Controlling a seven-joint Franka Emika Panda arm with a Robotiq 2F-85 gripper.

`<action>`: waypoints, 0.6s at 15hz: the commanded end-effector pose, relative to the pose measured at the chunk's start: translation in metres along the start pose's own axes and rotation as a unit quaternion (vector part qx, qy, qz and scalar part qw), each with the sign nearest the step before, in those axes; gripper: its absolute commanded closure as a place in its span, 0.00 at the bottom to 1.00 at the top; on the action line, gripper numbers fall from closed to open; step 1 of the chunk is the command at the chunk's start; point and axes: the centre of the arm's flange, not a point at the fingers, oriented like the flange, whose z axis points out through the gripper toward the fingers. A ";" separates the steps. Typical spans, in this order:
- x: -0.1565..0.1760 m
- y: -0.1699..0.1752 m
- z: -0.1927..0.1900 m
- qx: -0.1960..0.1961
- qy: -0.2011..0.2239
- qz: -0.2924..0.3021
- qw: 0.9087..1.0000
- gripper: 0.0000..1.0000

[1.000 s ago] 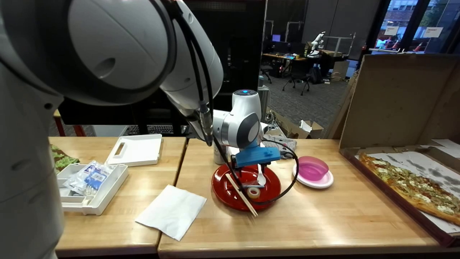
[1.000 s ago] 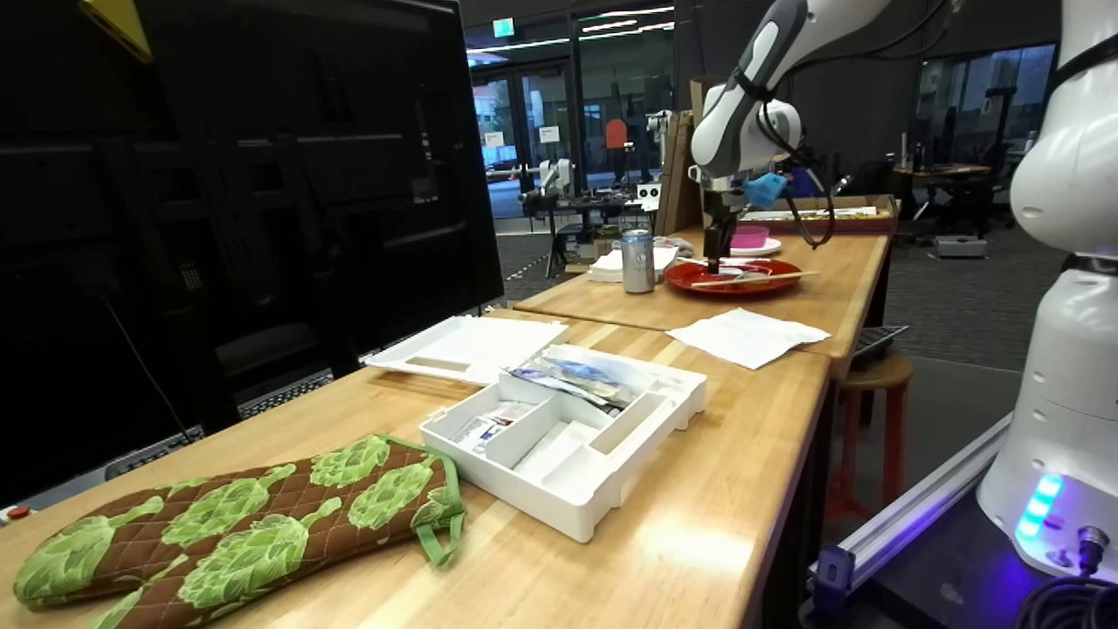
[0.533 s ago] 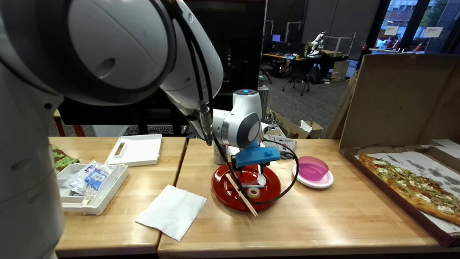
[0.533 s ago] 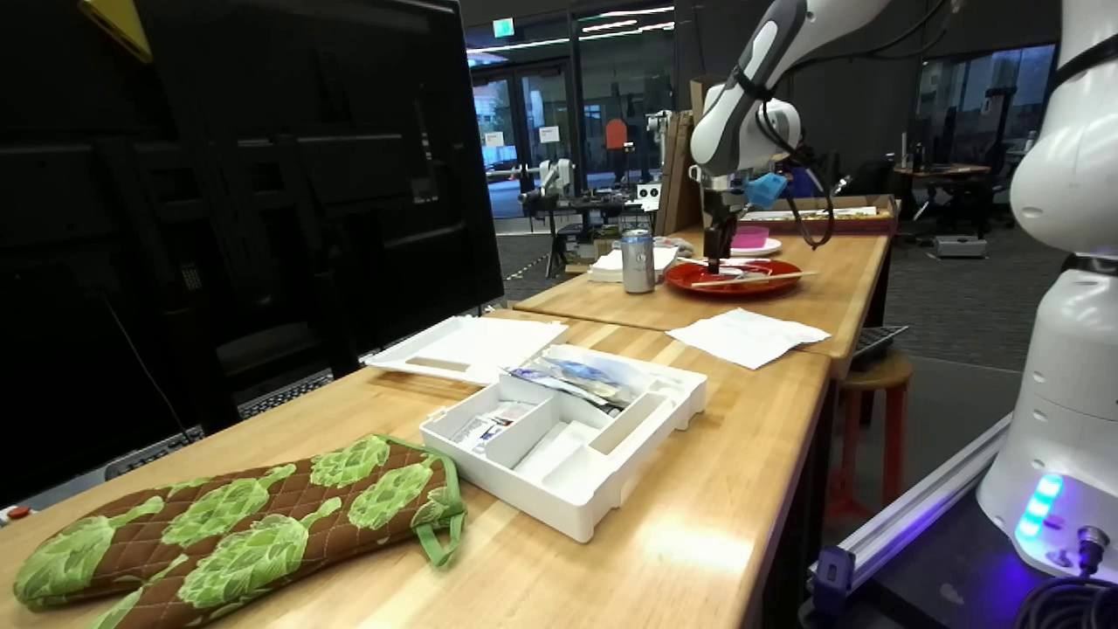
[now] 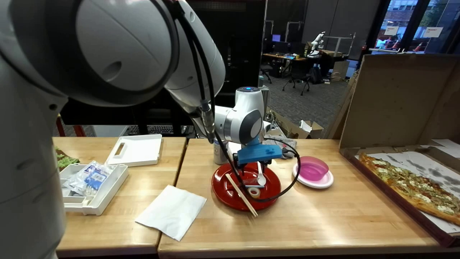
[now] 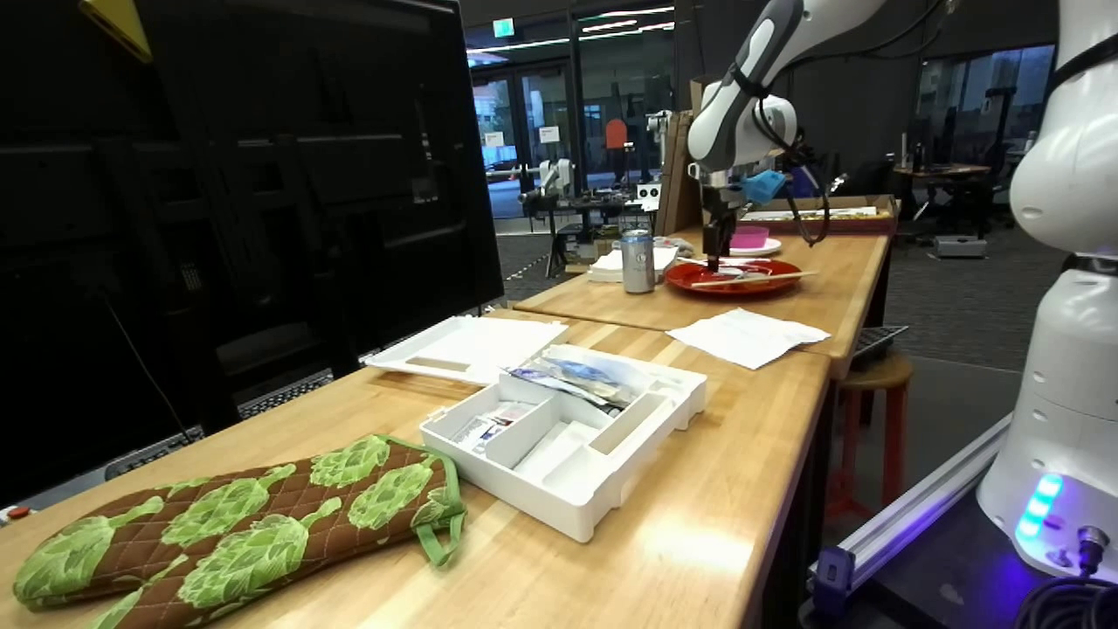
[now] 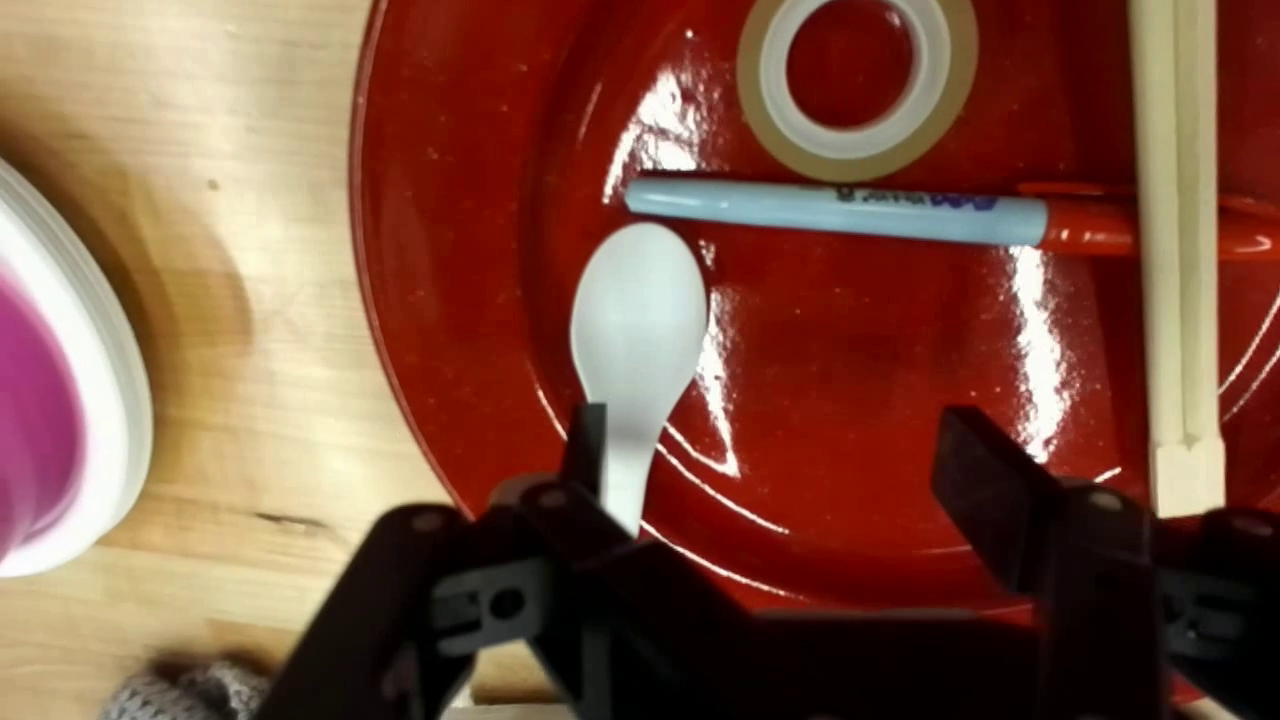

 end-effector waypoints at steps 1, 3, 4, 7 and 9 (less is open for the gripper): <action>0.008 0.010 0.001 0.009 -0.011 0.008 1.000 0.18; 0.010 0.012 0.003 0.012 -0.016 0.009 1.000 0.18; 0.011 0.013 0.005 0.013 -0.018 0.009 1.000 0.20; 0.013 0.014 0.008 0.015 -0.024 0.009 1.000 0.21; 0.014 0.015 0.010 0.017 -0.027 0.010 0.999 0.23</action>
